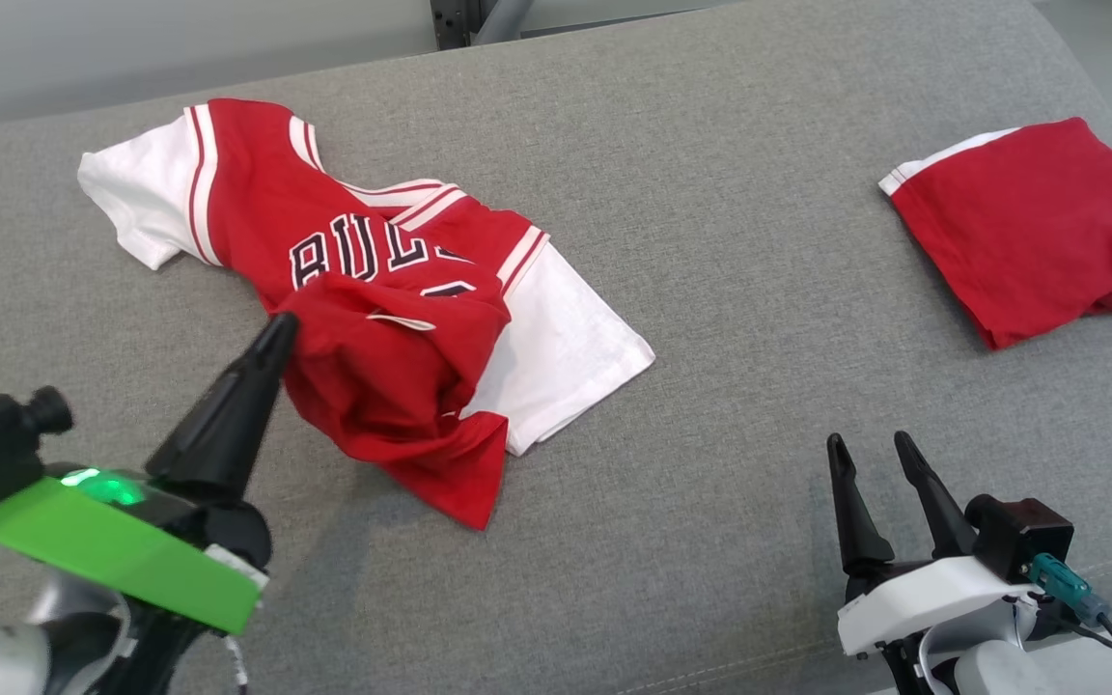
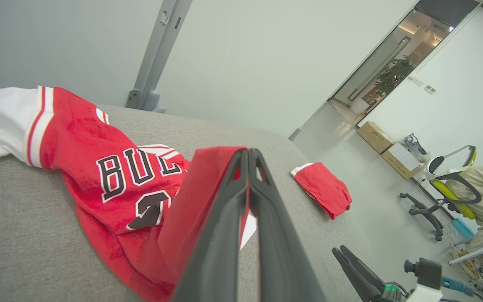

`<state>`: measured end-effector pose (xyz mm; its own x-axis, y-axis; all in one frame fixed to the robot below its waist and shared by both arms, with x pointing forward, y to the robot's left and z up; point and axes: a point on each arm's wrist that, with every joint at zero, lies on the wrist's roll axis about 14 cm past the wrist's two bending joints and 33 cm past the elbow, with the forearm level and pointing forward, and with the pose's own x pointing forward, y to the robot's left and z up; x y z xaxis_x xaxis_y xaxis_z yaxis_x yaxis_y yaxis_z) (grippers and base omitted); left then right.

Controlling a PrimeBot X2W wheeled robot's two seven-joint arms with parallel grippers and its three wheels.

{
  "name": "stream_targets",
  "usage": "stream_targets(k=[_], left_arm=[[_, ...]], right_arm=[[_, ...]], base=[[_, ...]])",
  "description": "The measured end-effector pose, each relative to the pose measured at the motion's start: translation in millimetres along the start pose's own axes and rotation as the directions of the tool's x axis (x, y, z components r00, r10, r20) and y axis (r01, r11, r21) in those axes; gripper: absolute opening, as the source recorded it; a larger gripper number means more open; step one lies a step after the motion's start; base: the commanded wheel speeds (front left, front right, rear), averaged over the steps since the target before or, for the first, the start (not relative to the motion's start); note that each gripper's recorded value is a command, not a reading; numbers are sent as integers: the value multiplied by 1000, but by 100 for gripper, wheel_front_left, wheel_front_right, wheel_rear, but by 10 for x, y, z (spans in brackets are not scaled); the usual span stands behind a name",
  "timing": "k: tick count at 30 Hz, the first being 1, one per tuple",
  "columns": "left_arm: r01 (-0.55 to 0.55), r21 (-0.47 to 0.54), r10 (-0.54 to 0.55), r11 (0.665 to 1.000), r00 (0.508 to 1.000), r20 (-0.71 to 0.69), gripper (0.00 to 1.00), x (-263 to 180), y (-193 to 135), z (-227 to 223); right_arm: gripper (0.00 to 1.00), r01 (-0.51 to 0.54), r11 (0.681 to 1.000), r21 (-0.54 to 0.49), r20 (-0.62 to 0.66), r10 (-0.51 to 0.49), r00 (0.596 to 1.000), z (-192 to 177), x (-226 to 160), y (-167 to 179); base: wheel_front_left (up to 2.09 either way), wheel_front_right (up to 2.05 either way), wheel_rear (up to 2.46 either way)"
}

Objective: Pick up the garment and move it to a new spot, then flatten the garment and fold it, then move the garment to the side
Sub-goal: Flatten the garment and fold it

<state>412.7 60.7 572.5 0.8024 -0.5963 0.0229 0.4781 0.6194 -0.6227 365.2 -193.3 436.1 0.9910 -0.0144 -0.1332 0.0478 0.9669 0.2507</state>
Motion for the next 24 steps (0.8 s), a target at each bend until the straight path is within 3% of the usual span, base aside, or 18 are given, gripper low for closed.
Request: stream_targets(k=[6,11,18,21,24], left_arm=[[-71,153,65,986,997,44,0,-283,144,417],[-204,241,180,949,977,118,0,-663,372,765],[-160,-11,158,987,979,-127,0,-935,240,-193],[-174,-154,136,973,963,-231,0,-1020,145,-697],[-241,-267,145,933,931,-334,0,-1112,130,-1177]], right_arm=[[100,-2,1000,-2,3,2,1000,6,-39,5],[100,-22,1000,-9,-9,22,1000,-34,-59,67],[100,-56,998,-8,-24,55,998,-87,5,174],[100,-65,998,-13,-33,64,997,-114,36,199],[100,-76,997,-19,-41,75,996,-139,70,229]], base=[[0,0,0],[0,0,0],[0,0,0],[0,0,0],[0,0,0]])
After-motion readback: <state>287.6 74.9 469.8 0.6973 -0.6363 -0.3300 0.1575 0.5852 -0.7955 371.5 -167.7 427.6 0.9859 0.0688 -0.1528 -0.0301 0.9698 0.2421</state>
